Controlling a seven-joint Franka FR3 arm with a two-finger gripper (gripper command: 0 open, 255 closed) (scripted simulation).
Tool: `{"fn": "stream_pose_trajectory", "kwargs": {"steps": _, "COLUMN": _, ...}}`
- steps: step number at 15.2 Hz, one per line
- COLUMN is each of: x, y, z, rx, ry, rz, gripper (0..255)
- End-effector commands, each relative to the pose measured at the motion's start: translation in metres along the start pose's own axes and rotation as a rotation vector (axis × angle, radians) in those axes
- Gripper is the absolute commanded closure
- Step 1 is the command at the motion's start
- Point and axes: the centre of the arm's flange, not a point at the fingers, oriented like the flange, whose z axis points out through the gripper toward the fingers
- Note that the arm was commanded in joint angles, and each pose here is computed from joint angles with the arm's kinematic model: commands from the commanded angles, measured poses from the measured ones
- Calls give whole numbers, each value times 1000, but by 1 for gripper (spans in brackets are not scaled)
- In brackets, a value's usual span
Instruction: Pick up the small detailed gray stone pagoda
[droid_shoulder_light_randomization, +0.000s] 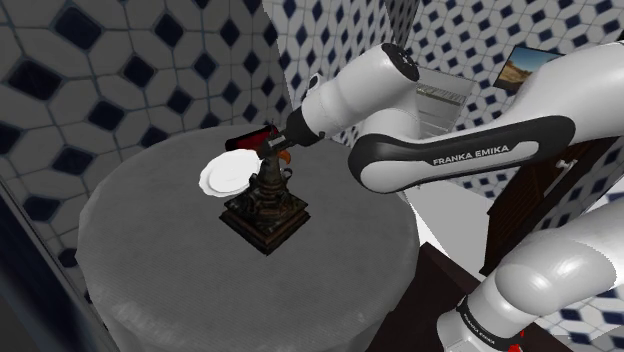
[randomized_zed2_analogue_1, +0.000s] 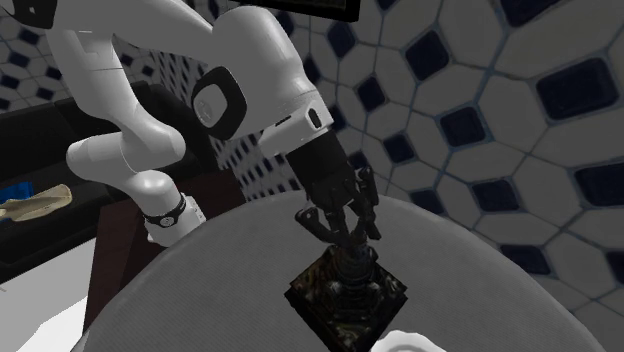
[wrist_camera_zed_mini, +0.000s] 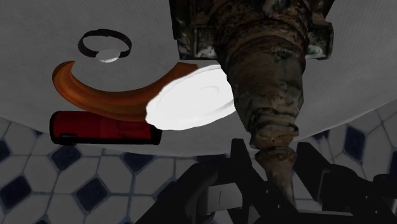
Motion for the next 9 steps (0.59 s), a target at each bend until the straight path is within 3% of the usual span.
{"fn": "stream_pose_trajectory", "kwargs": {"steps": 1, "x": 7, "y": -1, "z": -8, "rx": 0, "ry": 2, "rz": 0, "gripper": 255}}
{"fn": "stream_pose_trajectory", "kwargs": {"steps": 9, "x": 36, "y": -2, "z": -39, "rx": 0, "ry": 2, "rz": 0, "gripper": 255}}
